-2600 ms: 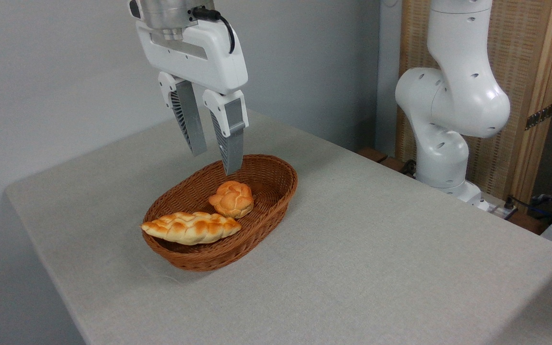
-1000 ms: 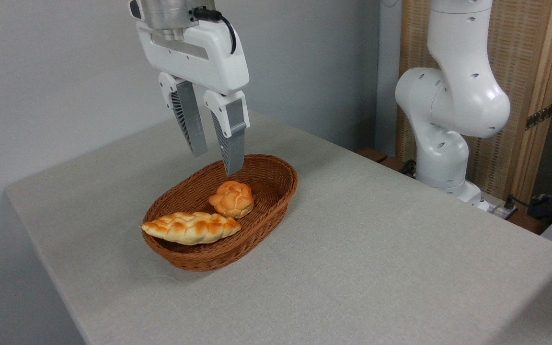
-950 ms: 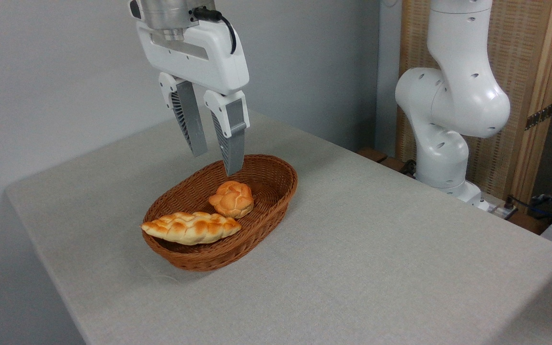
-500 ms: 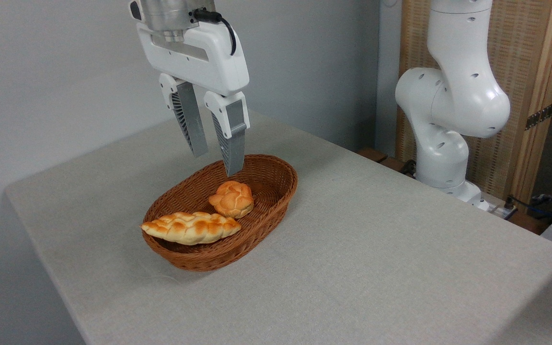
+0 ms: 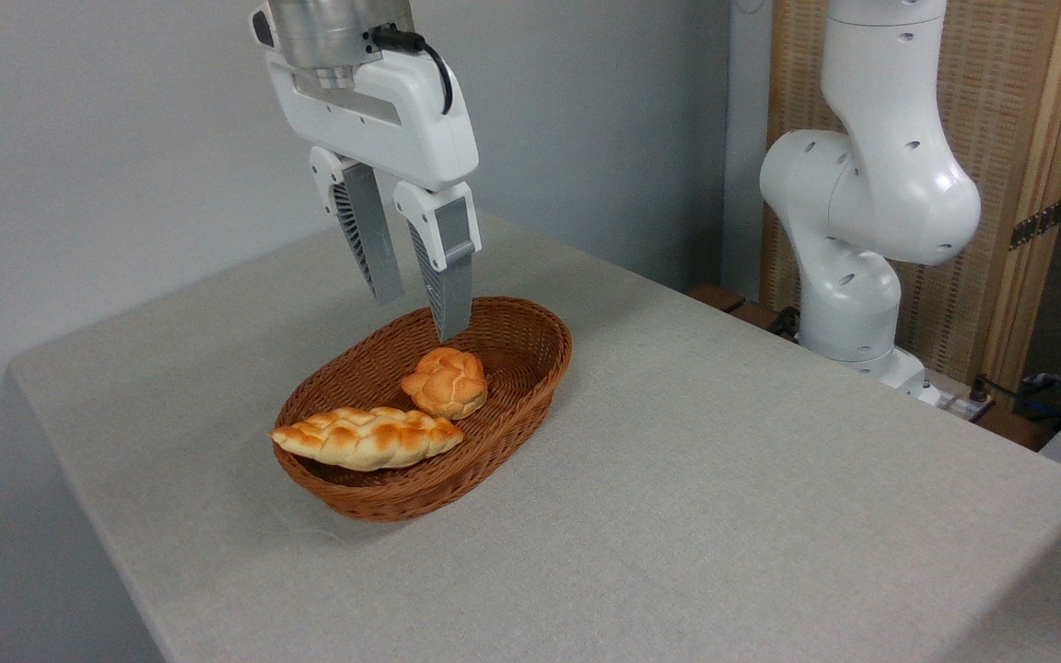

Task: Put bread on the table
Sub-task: 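Move the gripper over the braided loaf and lower it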

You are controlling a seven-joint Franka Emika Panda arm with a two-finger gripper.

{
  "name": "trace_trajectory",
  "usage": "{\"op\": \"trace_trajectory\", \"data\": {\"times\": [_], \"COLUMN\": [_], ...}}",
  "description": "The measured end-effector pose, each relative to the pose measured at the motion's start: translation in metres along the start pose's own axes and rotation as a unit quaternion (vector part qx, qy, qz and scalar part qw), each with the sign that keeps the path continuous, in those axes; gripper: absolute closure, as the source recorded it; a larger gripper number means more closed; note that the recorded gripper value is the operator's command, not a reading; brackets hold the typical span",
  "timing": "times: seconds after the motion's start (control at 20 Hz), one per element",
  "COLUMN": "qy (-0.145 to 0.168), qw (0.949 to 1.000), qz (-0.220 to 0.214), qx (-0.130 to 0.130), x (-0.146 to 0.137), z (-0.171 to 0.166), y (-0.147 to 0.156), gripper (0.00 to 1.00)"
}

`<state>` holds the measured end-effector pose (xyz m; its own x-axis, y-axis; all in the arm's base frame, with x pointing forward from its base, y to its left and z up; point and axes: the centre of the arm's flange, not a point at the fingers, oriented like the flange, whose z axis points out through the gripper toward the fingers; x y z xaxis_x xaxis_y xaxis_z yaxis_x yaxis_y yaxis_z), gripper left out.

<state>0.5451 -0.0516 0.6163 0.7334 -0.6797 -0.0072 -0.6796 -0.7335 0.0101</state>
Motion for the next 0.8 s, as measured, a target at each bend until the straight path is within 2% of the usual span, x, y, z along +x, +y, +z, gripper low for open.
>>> {"op": "trace_trajectory", "data": {"times": [0.45, 0.65, 0.8], "qy": [0.031, 0.051, 0.085], "qw": [0.9994, 0.9981, 0.9954], "qz": [0.003, 0.014, 0.025], "qx": [0.018, 0.032, 0.036], "x": [-0.019, -0.007, 0.011], "z": [0.008, 0.02, 0.032], "y": [0.021, 0.028, 0.039], "gripper": [0.0, 0.0, 0.0]}}
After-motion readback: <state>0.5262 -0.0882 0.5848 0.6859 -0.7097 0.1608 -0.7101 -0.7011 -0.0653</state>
